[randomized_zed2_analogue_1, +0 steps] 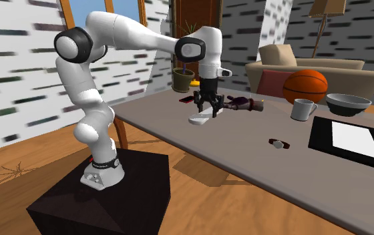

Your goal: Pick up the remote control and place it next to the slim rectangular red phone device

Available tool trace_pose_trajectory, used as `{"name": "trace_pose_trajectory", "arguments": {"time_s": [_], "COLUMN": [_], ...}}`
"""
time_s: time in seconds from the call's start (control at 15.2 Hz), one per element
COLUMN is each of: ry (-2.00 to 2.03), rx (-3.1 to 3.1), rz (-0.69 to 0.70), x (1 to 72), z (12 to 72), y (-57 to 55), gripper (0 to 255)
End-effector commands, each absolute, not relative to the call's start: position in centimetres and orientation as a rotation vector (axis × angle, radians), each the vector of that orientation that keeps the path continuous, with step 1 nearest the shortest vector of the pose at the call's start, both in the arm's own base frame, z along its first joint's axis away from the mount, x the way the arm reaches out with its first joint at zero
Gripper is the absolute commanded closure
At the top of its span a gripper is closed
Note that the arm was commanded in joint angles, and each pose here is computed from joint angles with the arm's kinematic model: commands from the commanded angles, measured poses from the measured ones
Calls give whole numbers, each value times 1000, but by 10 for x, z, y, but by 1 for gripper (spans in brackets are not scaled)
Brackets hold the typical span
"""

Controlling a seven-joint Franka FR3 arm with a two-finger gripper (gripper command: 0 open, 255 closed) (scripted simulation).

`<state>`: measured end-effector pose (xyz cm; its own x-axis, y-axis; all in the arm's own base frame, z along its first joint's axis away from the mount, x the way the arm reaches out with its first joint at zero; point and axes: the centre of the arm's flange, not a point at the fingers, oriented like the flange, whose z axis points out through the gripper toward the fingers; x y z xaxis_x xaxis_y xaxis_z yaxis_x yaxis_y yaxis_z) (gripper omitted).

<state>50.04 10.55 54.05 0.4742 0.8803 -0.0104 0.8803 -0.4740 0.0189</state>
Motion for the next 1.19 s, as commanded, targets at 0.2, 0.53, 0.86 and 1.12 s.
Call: {"name": "trace_pose_trajectory", "arguments": {"time_s": [0.2, 0.53, 0.86, 1.12], "ry": [1598, 1598, 1598, 1598], "rx": [2679, 2679, 2679, 2679], "rz": [1, 1, 1, 1], "x": [456, 413, 369, 335], "z": [541, 542, 542, 542], "y": [156, 206, 256, 296], "gripper": [255, 255, 255, 255]}}
